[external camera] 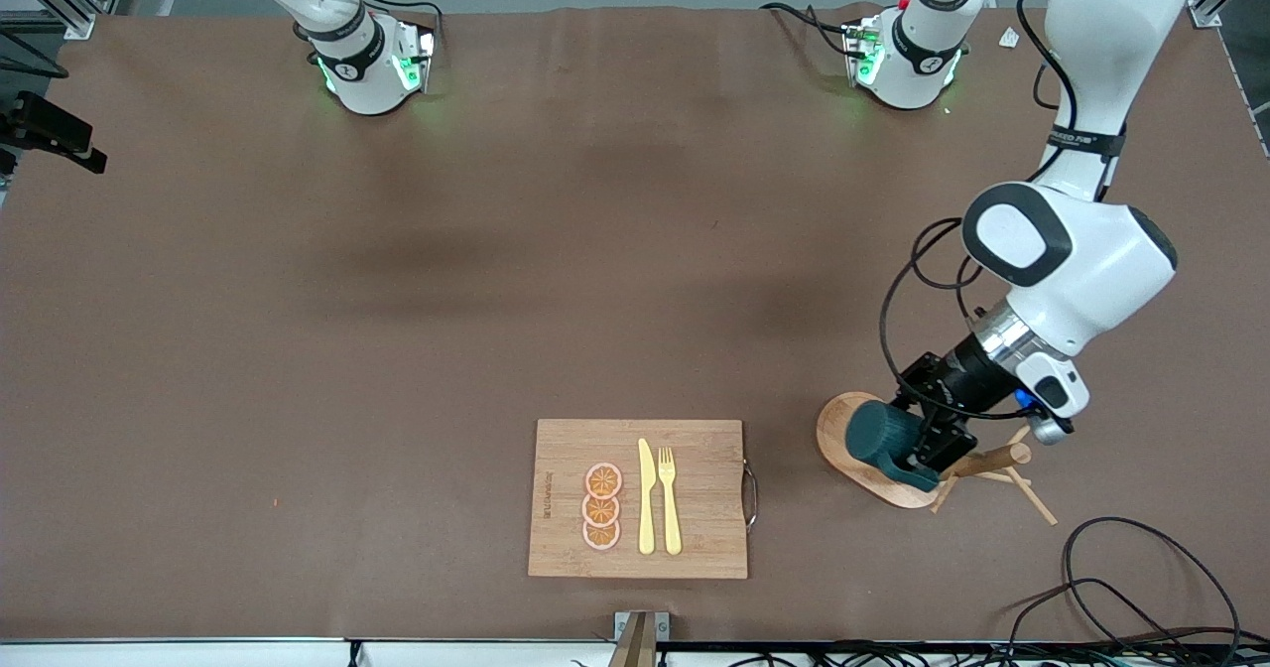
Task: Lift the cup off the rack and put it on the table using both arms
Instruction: 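Lift the teal mug off the stand peg with the left gripper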
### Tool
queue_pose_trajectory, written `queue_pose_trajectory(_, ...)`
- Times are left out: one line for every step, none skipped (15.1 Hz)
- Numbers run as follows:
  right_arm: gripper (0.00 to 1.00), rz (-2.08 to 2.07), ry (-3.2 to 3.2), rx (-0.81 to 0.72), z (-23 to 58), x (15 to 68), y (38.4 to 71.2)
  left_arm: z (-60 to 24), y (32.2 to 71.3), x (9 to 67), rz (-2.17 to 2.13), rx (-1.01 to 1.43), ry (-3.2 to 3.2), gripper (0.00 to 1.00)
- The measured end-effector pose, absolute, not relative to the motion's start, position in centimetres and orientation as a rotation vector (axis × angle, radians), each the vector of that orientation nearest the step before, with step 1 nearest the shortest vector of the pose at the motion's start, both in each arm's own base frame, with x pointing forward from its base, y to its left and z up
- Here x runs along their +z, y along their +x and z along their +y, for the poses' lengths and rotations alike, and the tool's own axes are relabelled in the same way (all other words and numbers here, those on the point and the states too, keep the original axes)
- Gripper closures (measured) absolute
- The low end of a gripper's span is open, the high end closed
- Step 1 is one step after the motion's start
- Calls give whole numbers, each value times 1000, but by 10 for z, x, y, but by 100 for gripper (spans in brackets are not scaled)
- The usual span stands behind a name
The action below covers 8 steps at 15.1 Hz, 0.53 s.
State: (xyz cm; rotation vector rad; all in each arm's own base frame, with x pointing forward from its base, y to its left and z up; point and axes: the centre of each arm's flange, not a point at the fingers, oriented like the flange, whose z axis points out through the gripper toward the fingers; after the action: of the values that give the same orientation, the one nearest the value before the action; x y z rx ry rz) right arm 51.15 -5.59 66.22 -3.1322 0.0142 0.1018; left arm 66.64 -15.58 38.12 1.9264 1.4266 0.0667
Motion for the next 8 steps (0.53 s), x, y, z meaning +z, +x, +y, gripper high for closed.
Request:
queue_pose_trajectory(0, 14, -3132, 102, -56, 662, 511, -171, 662, 387, 1408, 59, 1931, 12)
queue_pose_trajectory(0, 14, -3132, 102, -56, 662, 511, -188, 657, 392, 1391, 47, 1937, 12)
queue_pose_trajectory(0, 14, -3132, 102, -56, 662, 511, -203, 652, 397, 1373, 38, 1945, 12)
queue_pose_trajectory(0, 14, -3132, 102, -56, 662, 511, -219, 648, 400, 1353, 33, 1962, 12)
queue_pose_trajectory(0, 14, -3132, 102, -56, 662, 511, -234, 643, 404, 1331, 39, 1996, 12)
queue_pose_trajectory(0, 14, -3132, 102, -56, 662, 511, -250, 638, 406, 1308, 53, 2039, 12)
queue_pose_trajectory(0, 14, -3132, 102, -56, 662, 511, -266, 633, 409, 1285, 74, 2085, 12)
queue_pose_trajectory(0, 14, -3132, 101, -56, 662, 512, -282, 627, 411, 1260, 101, 2136, 12)
